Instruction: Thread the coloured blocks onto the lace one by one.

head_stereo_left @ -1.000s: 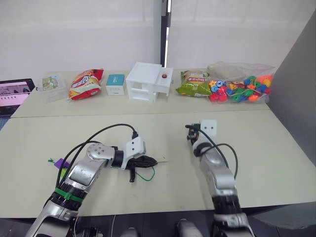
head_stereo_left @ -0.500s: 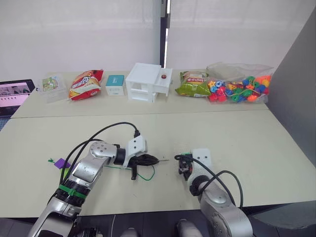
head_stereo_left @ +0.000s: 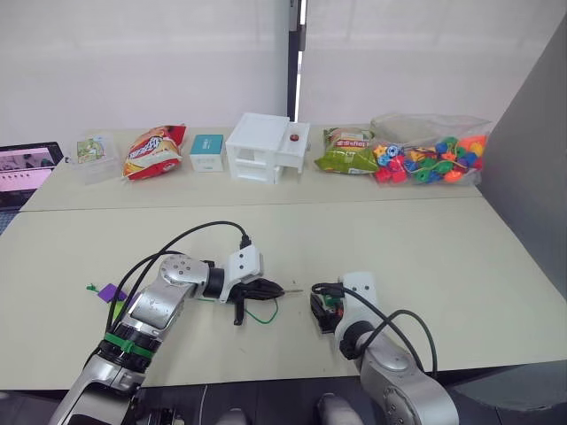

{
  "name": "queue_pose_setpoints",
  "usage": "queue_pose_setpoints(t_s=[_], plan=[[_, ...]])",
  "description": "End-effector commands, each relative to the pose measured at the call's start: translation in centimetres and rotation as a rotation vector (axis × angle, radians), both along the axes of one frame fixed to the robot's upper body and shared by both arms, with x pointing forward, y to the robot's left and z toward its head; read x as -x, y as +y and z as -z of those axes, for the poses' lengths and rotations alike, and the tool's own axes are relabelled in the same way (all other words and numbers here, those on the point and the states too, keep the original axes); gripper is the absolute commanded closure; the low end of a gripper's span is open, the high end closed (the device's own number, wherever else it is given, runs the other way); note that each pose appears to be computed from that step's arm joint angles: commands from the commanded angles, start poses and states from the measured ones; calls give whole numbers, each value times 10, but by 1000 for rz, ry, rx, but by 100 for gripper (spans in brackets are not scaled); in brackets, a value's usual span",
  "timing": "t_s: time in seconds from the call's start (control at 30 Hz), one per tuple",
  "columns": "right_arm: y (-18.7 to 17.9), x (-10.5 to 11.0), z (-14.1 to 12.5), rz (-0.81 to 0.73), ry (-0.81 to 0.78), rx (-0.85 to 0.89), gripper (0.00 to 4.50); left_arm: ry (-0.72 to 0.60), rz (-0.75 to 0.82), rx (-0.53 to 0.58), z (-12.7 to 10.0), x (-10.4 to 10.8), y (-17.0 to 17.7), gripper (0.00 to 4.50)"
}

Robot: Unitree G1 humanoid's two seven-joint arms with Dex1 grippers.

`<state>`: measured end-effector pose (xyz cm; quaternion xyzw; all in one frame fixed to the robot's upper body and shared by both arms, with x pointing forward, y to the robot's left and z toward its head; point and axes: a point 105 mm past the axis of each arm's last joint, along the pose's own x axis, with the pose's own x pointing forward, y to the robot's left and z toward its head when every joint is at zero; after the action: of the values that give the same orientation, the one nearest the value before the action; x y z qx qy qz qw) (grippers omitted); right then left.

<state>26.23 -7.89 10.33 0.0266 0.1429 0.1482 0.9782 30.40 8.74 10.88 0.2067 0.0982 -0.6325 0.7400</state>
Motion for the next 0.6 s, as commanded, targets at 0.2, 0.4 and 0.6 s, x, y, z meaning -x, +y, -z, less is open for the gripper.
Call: queue_pose_setpoints(t_s=[0.2, 0.4, 0.6], plan=[[-18, 14, -44, -634, -104, 166, 5, -27, 23, 34, -7, 3, -9, 450], [-43, -14, -35, -964, -56, 358, 5, -25, 30, 38, -8, 8, -11, 450], [-51, -32, -14, -1170, -49, 517, 5, 6, 19, 11, -12, 22, -15, 450]])
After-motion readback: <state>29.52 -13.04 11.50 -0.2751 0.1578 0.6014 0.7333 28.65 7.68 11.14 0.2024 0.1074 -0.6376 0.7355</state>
